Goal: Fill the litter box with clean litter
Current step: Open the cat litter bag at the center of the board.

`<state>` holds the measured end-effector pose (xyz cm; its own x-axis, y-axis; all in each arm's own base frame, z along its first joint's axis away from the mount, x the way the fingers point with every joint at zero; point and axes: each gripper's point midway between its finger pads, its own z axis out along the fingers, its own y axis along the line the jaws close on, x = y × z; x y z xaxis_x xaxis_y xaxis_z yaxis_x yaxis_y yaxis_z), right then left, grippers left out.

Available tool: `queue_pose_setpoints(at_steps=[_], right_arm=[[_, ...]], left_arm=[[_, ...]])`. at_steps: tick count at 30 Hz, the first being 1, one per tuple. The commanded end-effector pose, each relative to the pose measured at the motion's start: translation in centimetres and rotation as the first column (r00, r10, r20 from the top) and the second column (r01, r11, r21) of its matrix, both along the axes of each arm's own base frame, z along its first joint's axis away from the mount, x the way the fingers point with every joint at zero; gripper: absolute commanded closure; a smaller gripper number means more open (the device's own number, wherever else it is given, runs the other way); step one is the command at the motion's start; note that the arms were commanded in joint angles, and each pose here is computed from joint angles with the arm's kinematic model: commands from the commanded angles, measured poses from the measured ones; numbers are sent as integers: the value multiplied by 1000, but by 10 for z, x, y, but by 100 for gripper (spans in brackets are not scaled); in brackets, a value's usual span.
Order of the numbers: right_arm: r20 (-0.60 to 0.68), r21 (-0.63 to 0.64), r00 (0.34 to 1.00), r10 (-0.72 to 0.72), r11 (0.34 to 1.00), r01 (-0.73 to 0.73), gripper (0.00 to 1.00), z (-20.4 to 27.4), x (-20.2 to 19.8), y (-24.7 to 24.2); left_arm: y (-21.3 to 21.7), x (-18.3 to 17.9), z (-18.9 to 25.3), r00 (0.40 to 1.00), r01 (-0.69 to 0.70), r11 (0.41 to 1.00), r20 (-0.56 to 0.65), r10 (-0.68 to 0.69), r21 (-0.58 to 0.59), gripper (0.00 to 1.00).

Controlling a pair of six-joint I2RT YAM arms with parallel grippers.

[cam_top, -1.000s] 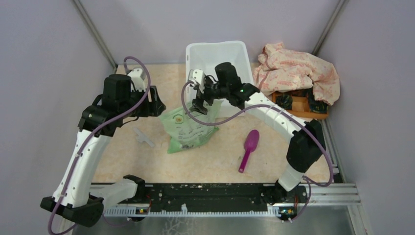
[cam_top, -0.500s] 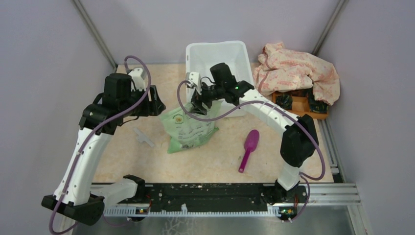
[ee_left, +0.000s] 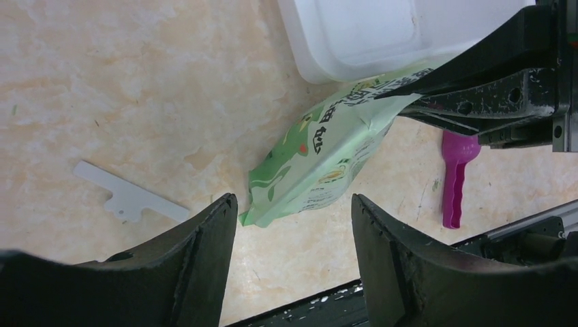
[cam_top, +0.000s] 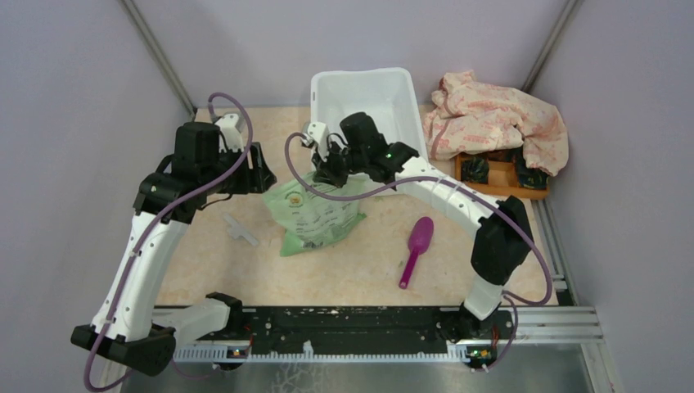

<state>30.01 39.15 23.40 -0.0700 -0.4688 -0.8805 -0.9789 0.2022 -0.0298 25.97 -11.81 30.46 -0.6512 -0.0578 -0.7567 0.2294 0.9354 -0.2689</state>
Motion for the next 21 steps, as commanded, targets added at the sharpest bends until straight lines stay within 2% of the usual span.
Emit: queue_pose_setpoints(at_steps=[1, 4, 13, 21], right_arm=[[80, 162, 984, -157, 977, 142, 100, 70, -3, -2], [49, 228, 970, -240, 948, 223, 100, 88, -3, -12], [-75, 376, 930, -360, 854, 361, 100, 129, -10, -25], [-143, 384, 906, -398, 822, 421, 100, 131, -12, -18]], left_arm=[[7, 1, 15, 998, -22, 1000, 51, 21, 5, 32], [10, 3, 22, 997, -32, 999, 69, 31, 5, 32], [8, 6, 28, 996, -34, 999, 86, 35, -19, 33], [4, 5, 34, 996, -27, 998, 87, 32, -49, 34]])
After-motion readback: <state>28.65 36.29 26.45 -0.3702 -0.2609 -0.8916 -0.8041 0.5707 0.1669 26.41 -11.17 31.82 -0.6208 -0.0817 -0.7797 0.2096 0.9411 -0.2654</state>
